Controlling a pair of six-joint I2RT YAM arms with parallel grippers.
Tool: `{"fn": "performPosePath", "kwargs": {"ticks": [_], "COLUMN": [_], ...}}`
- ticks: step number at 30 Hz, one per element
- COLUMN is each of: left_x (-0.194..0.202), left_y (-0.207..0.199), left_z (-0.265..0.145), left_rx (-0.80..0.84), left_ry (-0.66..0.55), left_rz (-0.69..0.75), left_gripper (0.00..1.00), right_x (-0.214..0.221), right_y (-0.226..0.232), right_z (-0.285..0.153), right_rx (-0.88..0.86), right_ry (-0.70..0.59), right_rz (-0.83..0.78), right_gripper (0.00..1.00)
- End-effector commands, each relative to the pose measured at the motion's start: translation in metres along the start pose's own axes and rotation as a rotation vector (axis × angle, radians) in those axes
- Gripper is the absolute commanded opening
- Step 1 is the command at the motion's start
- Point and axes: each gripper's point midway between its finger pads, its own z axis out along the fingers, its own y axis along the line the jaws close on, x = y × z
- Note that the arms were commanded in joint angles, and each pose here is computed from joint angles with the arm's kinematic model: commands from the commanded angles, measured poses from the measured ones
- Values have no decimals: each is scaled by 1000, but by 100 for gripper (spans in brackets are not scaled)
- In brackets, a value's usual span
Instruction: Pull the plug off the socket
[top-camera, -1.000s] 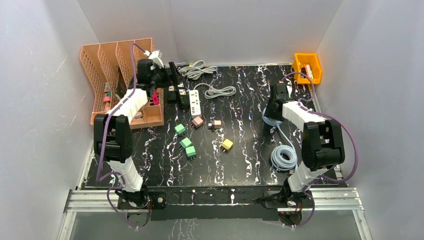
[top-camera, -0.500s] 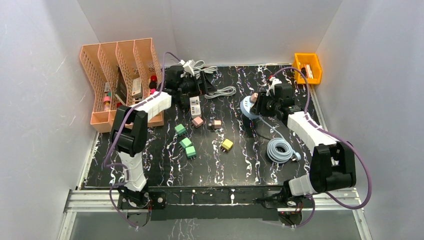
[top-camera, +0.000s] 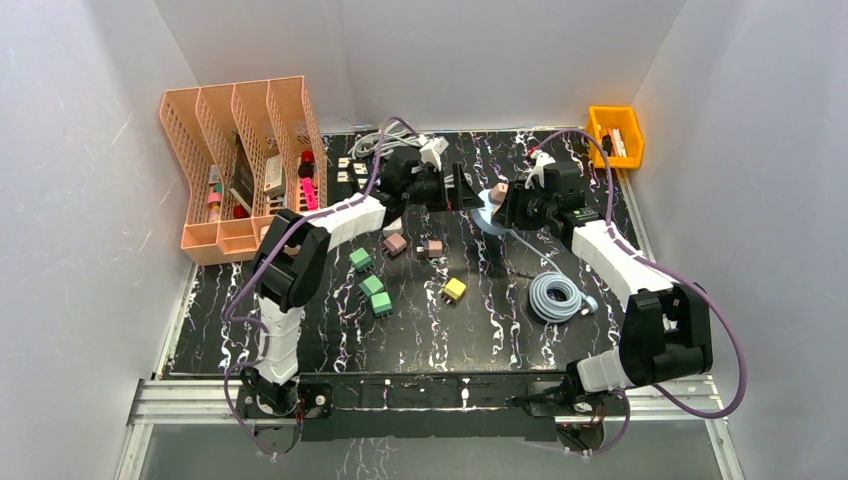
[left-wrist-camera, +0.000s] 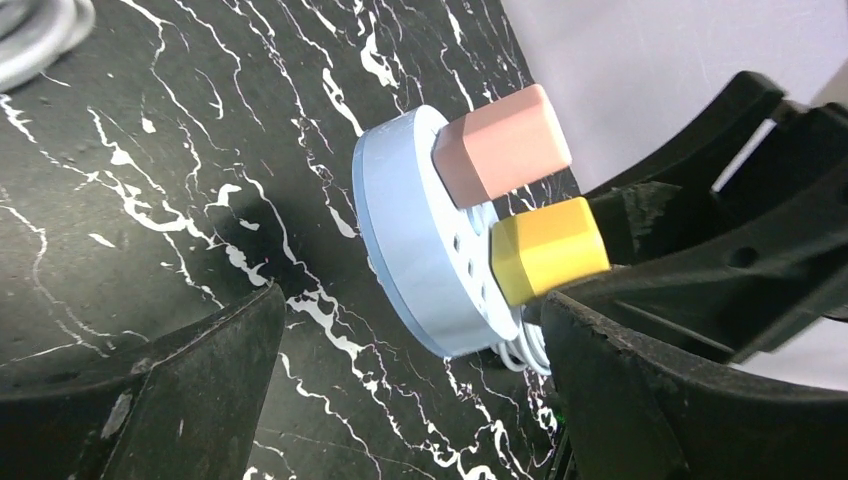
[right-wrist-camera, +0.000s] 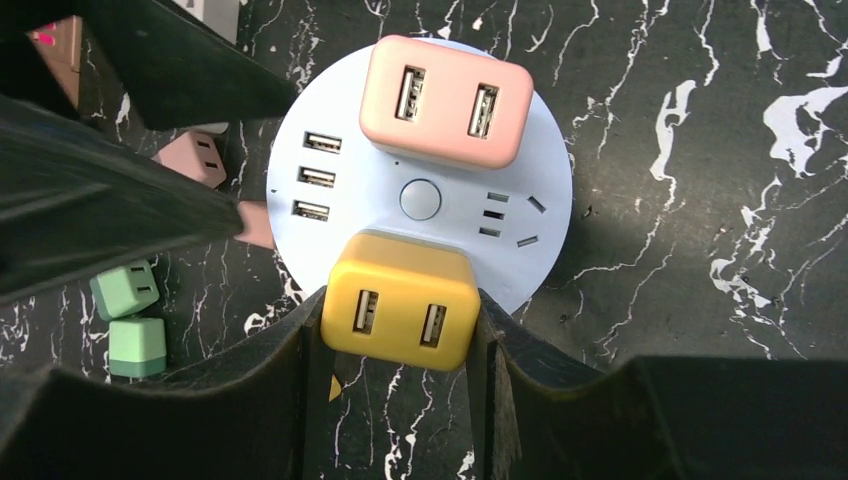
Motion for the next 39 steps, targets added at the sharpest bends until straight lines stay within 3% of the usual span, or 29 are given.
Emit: {"fn": "performPosePath", "kwargs": {"ticks": [1, 5, 6, 7, 8, 9, 10, 17, 27, 30, 39], "left_x": [-4, 5, 7, 9, 11, 11, 9, -25, -33, -40, -78], "left_y": [-15, -21, -22, -24, -25, -25, -20, 4, 32, 30, 23], "left_z": [15, 34, 38, 42, 45, 47, 47, 34, 32, 30, 24], "left_rx": [25, 40, 47, 58, 74, 76, 45, -94, -211, -194, -127], "left_ry": [-14, 2, 8, 13, 20, 20, 11, -110, -125, -142, -204], "left_rz": [25, 6, -3, -11, -18, -25, -40, 32, 92, 80, 55], "left_gripper": [98, 98, 95, 81, 57, 15, 0, 0, 0, 0, 0], "right_x": [-71, -72, -73, -74, -75, -77, -78, -95, -111, -84, 69], "right_y": [45, 59, 62, 65, 66, 67, 68, 84, 122, 114, 82], "right_z": [-26, -31, -32, -34, -36, -39, -41, -74, -111, -97, -50], "right_rx": [-127, -172, -181, -187, -189, -189, -191, -220, -373, -377, -234], "right_ry": [-220, -230, -236, -241, -247, -252, -259, -332, -381, -289, 22], "right_rz": [-81, -84, -89, -92, -97, -100, -106, -150, -208, -167, -78], "right_gripper": [0, 0, 0, 0, 0, 0, 0, 0, 0, 0, 0]}}
